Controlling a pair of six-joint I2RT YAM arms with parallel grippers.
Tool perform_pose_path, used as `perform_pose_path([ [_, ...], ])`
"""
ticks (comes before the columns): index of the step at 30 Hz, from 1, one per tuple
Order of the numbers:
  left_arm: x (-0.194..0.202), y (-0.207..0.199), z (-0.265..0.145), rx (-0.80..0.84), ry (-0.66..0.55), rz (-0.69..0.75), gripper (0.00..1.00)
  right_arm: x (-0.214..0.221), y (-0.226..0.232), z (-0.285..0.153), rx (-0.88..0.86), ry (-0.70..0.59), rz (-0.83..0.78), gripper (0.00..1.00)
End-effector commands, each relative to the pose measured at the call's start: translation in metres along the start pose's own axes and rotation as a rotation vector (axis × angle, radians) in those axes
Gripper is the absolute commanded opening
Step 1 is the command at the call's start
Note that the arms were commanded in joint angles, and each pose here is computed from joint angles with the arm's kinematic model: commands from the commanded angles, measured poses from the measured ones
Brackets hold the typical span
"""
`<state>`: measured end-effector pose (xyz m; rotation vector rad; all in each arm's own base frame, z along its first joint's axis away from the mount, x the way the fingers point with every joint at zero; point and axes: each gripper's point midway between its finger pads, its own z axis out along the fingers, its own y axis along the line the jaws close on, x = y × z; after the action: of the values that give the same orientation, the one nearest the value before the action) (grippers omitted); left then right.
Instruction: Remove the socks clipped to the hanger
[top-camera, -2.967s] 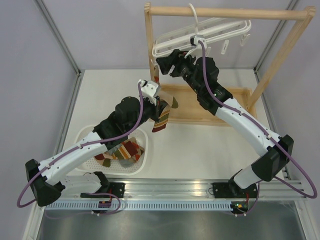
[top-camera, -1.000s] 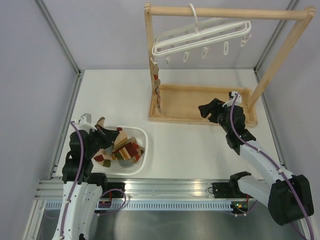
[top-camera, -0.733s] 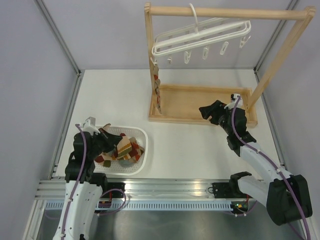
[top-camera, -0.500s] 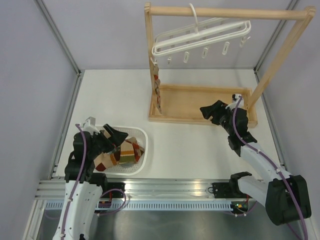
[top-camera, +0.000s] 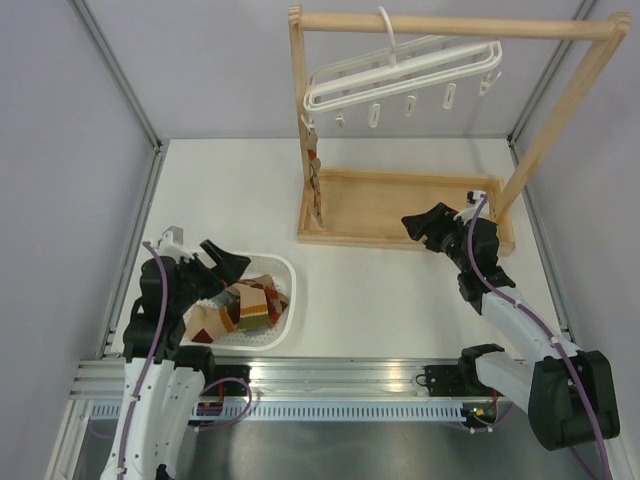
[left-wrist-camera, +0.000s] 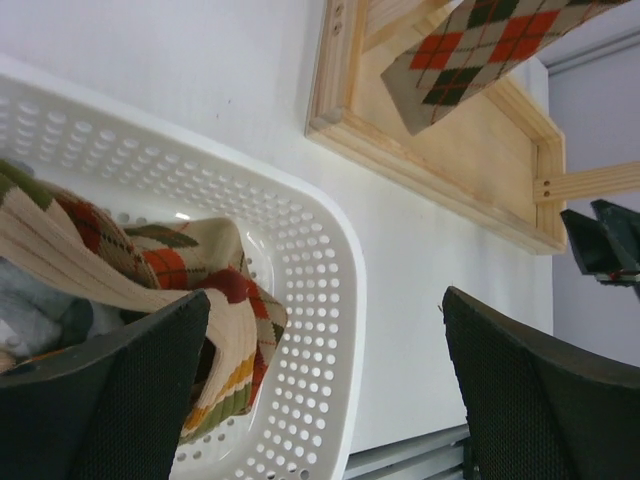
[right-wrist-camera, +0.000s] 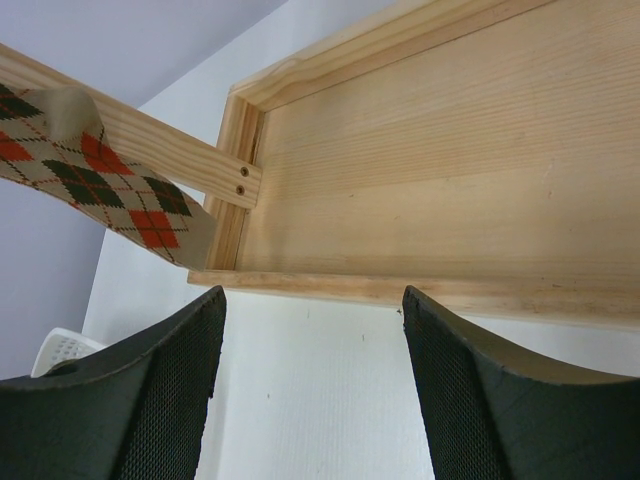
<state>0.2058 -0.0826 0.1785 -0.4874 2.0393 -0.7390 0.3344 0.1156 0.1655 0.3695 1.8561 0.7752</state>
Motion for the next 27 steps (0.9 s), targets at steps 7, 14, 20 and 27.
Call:
perform_pose_path([
  [7, -0.087, -0.083, 0.003, 0.199, -0.147, 0.005, 1.0, -0.007, 0.003, -0.007, -0.048, -0.023, -0.01, 0.76],
  [14, -0.147, -0.164, -0.002, 0.4, -0.218, 0.195, 0.94, -0.008, 0.002, -0.008, -0.058, -0.014, -0.003, 0.76],
  [20, -0.155, -0.221, -0.003, 0.433, -0.304, 0.419, 0.94, 0.0, 0.002, -0.011, -0.08, -0.011, 0.042, 0.76],
  [27, -0.118, -0.27, 0.045, 0.335, -0.294, 0.617, 0.94, 0.006, 0.0, -0.015, -0.092, -0.015, 0.064, 0.76],
])
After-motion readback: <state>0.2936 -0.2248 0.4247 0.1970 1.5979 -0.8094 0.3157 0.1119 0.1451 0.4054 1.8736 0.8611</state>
